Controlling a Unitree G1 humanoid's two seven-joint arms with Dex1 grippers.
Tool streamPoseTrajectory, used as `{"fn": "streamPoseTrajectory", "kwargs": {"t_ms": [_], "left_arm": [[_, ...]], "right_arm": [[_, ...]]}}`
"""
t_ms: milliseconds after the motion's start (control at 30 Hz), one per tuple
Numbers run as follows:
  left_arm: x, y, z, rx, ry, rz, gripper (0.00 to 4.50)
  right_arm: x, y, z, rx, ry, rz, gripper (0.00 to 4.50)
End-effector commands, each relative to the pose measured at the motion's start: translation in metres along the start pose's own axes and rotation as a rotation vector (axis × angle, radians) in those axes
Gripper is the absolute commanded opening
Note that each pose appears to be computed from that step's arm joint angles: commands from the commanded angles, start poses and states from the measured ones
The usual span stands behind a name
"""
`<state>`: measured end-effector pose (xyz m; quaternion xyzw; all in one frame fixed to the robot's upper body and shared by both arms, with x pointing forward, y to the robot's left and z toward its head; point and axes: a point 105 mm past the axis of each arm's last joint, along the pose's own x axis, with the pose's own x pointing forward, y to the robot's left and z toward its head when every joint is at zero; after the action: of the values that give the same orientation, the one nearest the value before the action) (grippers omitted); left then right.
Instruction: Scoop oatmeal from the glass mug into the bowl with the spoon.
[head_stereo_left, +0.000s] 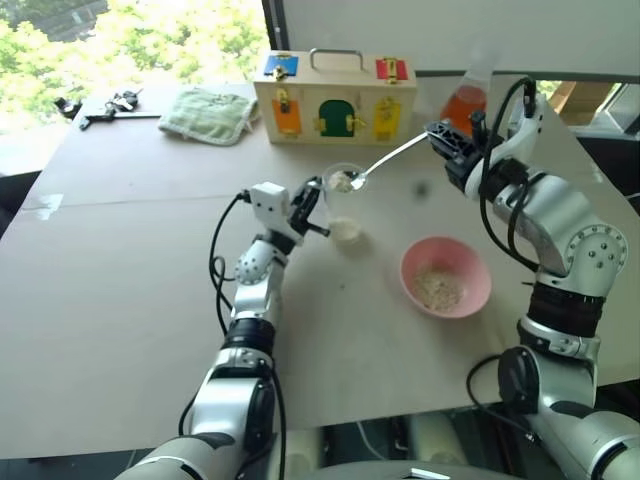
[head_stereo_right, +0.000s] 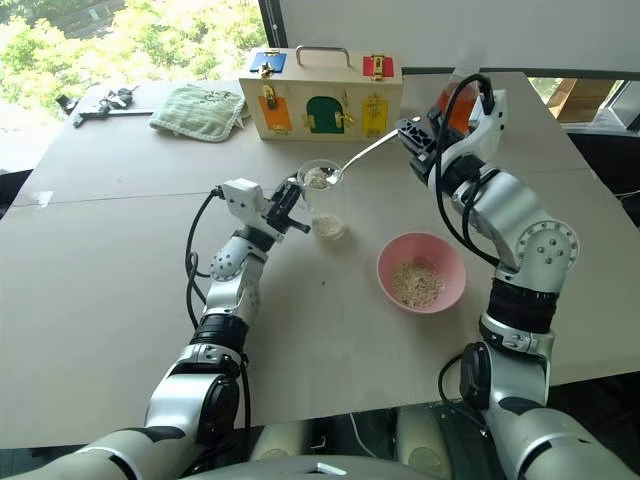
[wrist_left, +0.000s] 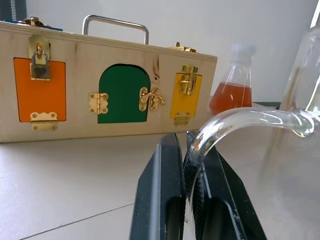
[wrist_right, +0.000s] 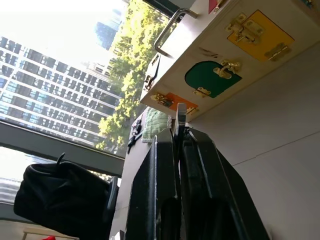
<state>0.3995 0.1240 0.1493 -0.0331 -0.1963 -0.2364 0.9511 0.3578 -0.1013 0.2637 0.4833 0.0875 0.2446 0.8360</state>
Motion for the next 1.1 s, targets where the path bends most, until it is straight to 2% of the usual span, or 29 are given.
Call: {"fn": "streamPoseTrajectory", "kwargs": {"t_ms": [33,333,800,967,1100], "left_arm": [[0.0085,0.0001,0.0219,0.016,-0.094,-0.006,0.05],[0.0097,-0.0001,0.0228,0.010,-0.098,-0.008,0.05],[0.0103,0.0021,0.0228,-0.004,-0.098,0.001,0.05],[0.0115,0.0015,0.0225,-0.006,-0.097,-0.002,0.05],[0.0121,0.0014,0.0223,-0.006,-0.097,-0.005,0.05]], "right_arm": [[-0.0057,0.0104,0.0033,0.033,-0.029,0.052,0.00],[-0.0062,0.0079,0.0073,0.117,-0.068,0.091,0.00],[-0.0115,0.0101,0.0087,0.125,-0.085,0.161,0.00],[-0.0128,0.0028,0.0028,0.081,-0.062,0.135,0.00],[-0.0122,0.0029,0.0038,0.116,-0.072,0.140,0.00]]}}
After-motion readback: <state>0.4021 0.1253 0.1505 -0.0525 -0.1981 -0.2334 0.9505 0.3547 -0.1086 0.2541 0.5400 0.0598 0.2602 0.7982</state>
